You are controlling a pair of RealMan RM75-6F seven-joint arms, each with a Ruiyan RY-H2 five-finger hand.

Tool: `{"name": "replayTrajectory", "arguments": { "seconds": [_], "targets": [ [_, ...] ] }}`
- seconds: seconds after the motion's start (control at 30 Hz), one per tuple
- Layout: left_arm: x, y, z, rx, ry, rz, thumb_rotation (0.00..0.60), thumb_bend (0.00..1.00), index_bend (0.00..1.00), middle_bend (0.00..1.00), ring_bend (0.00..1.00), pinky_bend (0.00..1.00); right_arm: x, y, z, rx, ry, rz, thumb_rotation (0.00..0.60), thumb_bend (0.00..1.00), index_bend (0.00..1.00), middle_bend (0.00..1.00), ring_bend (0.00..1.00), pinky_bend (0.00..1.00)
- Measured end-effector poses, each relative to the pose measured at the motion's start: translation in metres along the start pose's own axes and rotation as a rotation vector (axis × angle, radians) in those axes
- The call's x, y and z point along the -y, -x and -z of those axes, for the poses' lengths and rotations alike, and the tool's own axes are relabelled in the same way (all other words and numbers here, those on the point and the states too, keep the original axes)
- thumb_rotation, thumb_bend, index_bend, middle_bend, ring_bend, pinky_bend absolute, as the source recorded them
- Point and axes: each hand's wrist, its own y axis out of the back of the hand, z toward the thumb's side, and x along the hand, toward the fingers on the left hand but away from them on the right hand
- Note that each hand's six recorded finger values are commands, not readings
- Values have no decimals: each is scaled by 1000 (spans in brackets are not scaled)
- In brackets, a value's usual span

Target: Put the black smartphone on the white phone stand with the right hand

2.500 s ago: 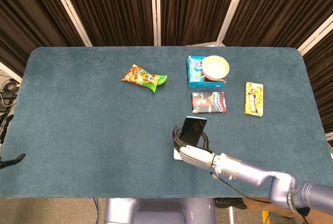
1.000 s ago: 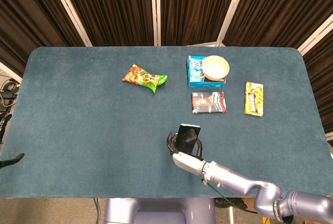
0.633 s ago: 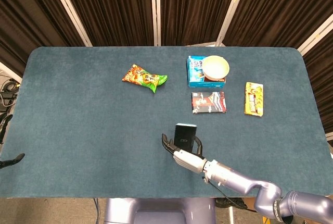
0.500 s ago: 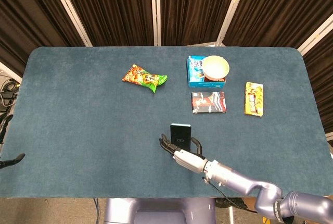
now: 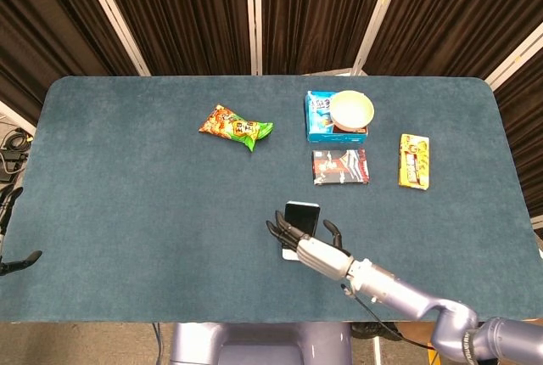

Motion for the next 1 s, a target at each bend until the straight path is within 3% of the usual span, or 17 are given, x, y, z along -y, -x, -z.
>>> {"name": "replayTrajectory", "arguments": {
  "seconds": [0.13, 0.23, 0.4, 0.47, 0.6, 0.8, 1.0],
  "targets": [
    [0, 1, -1, 3, 1, 0, 600, 0, 0, 0, 0, 0, 7, -15, 14, 58, 47, 3, 600, 476, 85, 96, 126, 125],
    [-1, 1, -1, 3, 2, -2, 600, 0, 0, 0, 0, 0, 15, -28, 26, 113, 101, 1, 600, 411, 82, 92, 129, 111],
    [-3, 3, -2, 5, 6, -11, 600, 0, 0, 0, 0, 0, 35, -50, 40, 206, 269, -42, 600, 66, 55, 69, 118, 28],
    [-3, 3, -2, 5, 6, -14, 600, 0, 0, 0, 0, 0, 46, -59, 45, 251, 357, -71, 600, 11, 41, 45, 85, 9],
    [-3, 4, -3, 8, 6, -16, 600, 0, 0, 0, 0, 0, 78, -88, 56, 385, 585, -163, 600, 0, 5, 1, 7, 0],
    [-4, 5, -2, 5, 7, -21, 600, 0, 0, 0, 0, 0, 118, -138, 54, 576, 898, -316, 600, 0, 0, 0, 0, 0],
    [-5, 5, -3, 9, 6, -26, 600, 0, 0, 0, 0, 0, 128, -180, 36, 699, 1117, -425, 600, 0, 0, 0, 0, 0]
  ]
}}
